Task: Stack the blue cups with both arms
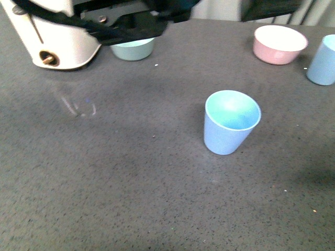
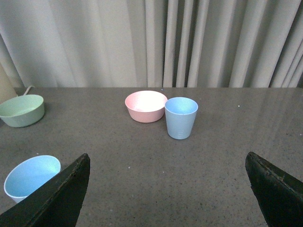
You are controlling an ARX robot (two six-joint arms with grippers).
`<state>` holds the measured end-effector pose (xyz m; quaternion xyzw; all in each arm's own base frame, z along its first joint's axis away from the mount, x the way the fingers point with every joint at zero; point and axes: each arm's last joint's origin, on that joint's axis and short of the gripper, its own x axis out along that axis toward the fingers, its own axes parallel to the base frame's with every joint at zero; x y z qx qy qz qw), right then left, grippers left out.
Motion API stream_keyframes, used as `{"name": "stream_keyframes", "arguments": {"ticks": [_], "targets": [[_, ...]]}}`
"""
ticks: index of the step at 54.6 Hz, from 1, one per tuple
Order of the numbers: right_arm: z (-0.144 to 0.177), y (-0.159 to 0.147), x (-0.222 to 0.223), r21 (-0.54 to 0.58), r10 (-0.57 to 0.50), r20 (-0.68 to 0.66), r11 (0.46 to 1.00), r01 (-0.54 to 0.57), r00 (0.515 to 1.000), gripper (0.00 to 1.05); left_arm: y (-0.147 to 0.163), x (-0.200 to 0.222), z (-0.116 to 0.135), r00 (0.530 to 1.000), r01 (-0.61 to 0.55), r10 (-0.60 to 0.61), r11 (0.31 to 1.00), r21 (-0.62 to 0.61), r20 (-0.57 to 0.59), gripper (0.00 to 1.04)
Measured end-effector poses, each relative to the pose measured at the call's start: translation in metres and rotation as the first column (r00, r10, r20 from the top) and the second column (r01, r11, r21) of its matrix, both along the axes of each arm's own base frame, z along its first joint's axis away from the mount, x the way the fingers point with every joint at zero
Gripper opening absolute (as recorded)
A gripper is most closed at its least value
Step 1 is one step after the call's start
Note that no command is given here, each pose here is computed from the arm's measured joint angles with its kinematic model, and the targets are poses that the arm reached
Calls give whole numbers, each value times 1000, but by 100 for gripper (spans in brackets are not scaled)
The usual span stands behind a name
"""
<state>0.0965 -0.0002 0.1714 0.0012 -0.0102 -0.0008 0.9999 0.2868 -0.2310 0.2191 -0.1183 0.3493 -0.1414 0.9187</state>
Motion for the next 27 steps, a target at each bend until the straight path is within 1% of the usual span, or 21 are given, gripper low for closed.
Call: {"name": "stream_keyframes", "arguments": {"ticks": [4,8,11,15,17,18,19,21,23,24,26,27], "targets": [[0,0,0,0,0,0,1000,0,1000,96,13,22,-14,999,-43,43,999,13,-2,96],[0,0,0,0,2,0,1000,-2,1000,96,34,46,-32,994,-109,110,993,46,-19,96],[0,0,0,0,-1,0,1000,1,1000,96,40,50,-35,991,-131,132,990,54,-24,96],[0,0,0,0,0,0,1000,0,1000,96,42,51,-35,991,-132,134,990,55,-23,96],[0,0,0,0,0,0,1000,0,1000,96,40,51,-35,989,-144,141,987,71,41,94],[0,0,0,0,0,0,1000,0,1000,96,41,52,-36,979,-165,153,983,86,134,90],[0,0,0,0,0,0,1000,0,1000,96,41,52,-37,970,-182,163,979,90,181,89],[0,0,0,0,4,0,1000,-4,1000,96,47,48,-39,919,-239,193,966,98,344,81],[0,0,0,0,3,0,1000,-3,1000,96,60,38,-43,867,-278,203,955,103,456,74],[0,0,0,0,1,0,1000,-1,1000,96,73,31,-44,833,-291,200,951,101,516,69],[0,0,0,0,-1,0,1000,1,1000,96,89,20,-43,789,-312,208,946,85,578,62],[0,0,0,0,-1,0,1000,1,1000,96,100,12,-41,760,-322,212,944,73,615,57]]}}
